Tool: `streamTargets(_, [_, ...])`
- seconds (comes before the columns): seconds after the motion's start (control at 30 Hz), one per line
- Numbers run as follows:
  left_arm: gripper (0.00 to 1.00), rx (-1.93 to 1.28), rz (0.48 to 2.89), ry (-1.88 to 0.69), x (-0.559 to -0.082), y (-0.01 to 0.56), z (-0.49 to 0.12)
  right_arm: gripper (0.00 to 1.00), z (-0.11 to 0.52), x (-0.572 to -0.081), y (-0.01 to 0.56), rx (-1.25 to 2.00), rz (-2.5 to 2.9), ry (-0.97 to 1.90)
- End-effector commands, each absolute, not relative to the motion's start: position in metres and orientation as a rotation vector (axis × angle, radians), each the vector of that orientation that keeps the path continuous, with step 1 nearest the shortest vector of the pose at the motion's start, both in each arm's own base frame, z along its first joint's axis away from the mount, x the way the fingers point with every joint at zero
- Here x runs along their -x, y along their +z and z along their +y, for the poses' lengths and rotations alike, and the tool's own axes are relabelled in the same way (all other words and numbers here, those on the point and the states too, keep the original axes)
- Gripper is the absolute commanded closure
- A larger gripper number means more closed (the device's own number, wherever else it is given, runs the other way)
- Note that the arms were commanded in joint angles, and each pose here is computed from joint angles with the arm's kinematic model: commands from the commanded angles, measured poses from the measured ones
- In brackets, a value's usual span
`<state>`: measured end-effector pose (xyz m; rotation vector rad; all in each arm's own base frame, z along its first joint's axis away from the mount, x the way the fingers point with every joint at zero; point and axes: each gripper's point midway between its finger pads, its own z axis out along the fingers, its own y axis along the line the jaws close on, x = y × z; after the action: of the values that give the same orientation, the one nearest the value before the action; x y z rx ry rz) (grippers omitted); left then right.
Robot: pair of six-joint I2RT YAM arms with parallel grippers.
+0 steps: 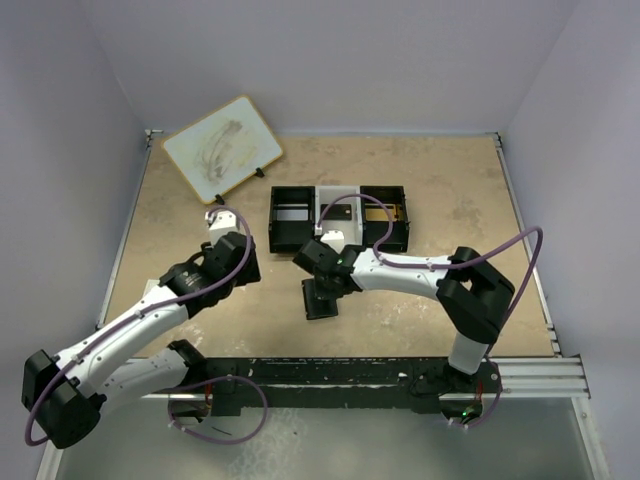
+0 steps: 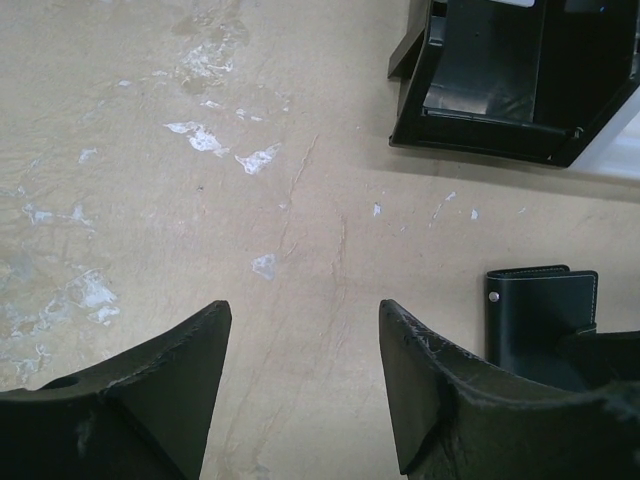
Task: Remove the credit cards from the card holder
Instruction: Open the card holder at the center of the board.
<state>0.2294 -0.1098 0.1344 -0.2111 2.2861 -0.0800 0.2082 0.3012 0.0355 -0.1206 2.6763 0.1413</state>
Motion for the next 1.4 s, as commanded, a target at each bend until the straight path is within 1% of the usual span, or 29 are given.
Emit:
streamTargets(0.0, [0.42,0.217,2.263,-0.071,-0.236,0.139,-0.112,0.94,0.299,-0.205,0.034,0.132,2.688,0.174])
streamTargets(0.03, [0.42,0.214,2.266,-0.073,-0.236,0.138,-0.112,0.96,0.302,-0.206,0.034,0.152,2.691,0.200])
streamTargets(0.2, [0.42,0.203,2.280,-0.075,-0.236,0.134,-0.115,0.97,0.304,-0.208,0.038,0.164,2.685,0.260])
streamTargets(0.3, [0.41,0.196,2.290,-0.094,-0.236,0.130,-0.119,0.96,0.313,-0.208,0.054,0.155,2.647,0.390])
streamTargets(0.33, [0.39,0.180,2.300,-0.139,-0.237,0.127,-0.127,0.95,0.320,-0.208,0.066,0.134,2.619,0.525])
streamTargets(0.37, [0.38,0.174,2.306,-0.170,-0.237,0.125,-0.133,0.94,0.320,-0.208,0.072,0.114,2.605,0.569])
streamTargets(0.53, [0.33,0.166,2.362,-0.391,-0.232,0.111,-0.170,0.92,0.300,-0.216,0.079,-0.034,2.562,0.734])
streamTargets(0.63, [0.32,0.176,2.378,-0.497,-0.235,0.107,-0.191,0.91,0.283,-0.222,0.080,-0.081,2.533,0.818])
streamTargets(0.77, [0.32,0.171,2.405,-0.572,-0.242,0.099,-0.215,0.86,0.267,-0.225,0.081,-0.091,2.511,0.795])
streamTargets(0.87, [0.32,0.148,2.439,-0.568,-0.243,0.091,-0.227,0.82,0.259,-0.225,0.074,-0.078,2.518,0.767])
streamTargets(1.03, [0.32,0.084,2.477,-0.561,-0.241,0.082,-0.248,0.80,0.238,-0.229,0.054,-0.118,2.580,0.660])
streamTargets(1.17, [0.32,0.050,2.488,-0.540,-0.239,0.079,-0.260,0.77,0.231,-0.230,0.048,-0.111,2.596,0.627])
streamTargets(1.2, [0.32,0.042,2.488,-0.538,-0.239,0.079,-0.262,0.74,0.232,-0.230,0.049,-0.098,2.594,0.630])
streamTargets(1.27, [0.32,0.034,2.487,-0.539,-0.238,0.078,-0.267,0.66,0.233,-0.231,0.053,-0.076,2.587,0.641])
streamTargets(1.37, [0.32,0.033,2.485,-0.564,-0.237,0.076,-0.275,0.58,0.230,-0.231,0.058,-0.084,2.588,0.620])
